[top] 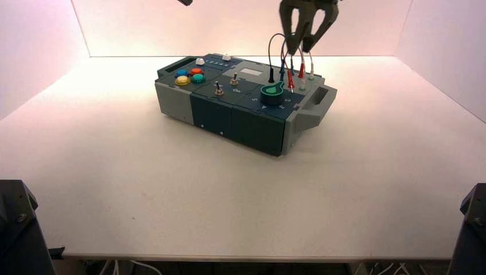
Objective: Insert the red wire.
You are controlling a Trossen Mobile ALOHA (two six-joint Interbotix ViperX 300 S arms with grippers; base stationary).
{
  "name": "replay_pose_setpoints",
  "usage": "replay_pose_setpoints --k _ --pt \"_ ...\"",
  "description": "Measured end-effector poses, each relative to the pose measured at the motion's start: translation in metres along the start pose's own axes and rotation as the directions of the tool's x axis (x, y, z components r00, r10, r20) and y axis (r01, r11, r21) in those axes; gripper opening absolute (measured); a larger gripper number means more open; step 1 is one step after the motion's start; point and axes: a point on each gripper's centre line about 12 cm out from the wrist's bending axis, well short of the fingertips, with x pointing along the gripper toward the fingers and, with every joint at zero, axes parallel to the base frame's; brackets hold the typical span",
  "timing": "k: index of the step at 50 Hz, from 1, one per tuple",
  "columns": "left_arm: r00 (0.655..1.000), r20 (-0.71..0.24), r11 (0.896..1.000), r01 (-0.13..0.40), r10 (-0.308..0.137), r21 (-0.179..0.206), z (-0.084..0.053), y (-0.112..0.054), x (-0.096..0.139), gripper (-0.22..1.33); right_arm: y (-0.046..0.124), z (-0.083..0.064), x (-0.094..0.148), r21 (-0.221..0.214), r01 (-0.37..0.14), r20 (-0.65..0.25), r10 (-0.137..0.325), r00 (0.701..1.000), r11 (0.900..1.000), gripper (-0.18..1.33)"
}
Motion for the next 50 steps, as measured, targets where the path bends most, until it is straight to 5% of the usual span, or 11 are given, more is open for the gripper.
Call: replay_pose_setpoints --k 9,26,50 --pt "1.0 0.002 1.0 -0.001 0.001 -0.001 0.0 0.0 -0.001 -0.17 0.01 0.005 0.003 -0.026 0.002 0.019 -0.001 1.0 0.9997 1.12" --pt "1.0 0.0 1.0 -0.001 0.001 -0.001 0.0 0.001 0.0 -0.17 -0.002 0.012 0.013 -0.046 0.076 0.054 -0.073 0.996 0.996 1.12" --pt "1.0 0.002 1.0 -0.001 0.001 -0.001 0.0 0.0 -0.001 -0.17 -0.011 0.016 0.028 -0.06 0.1 0.02 -0.099 0.995 0.9932 1.12"
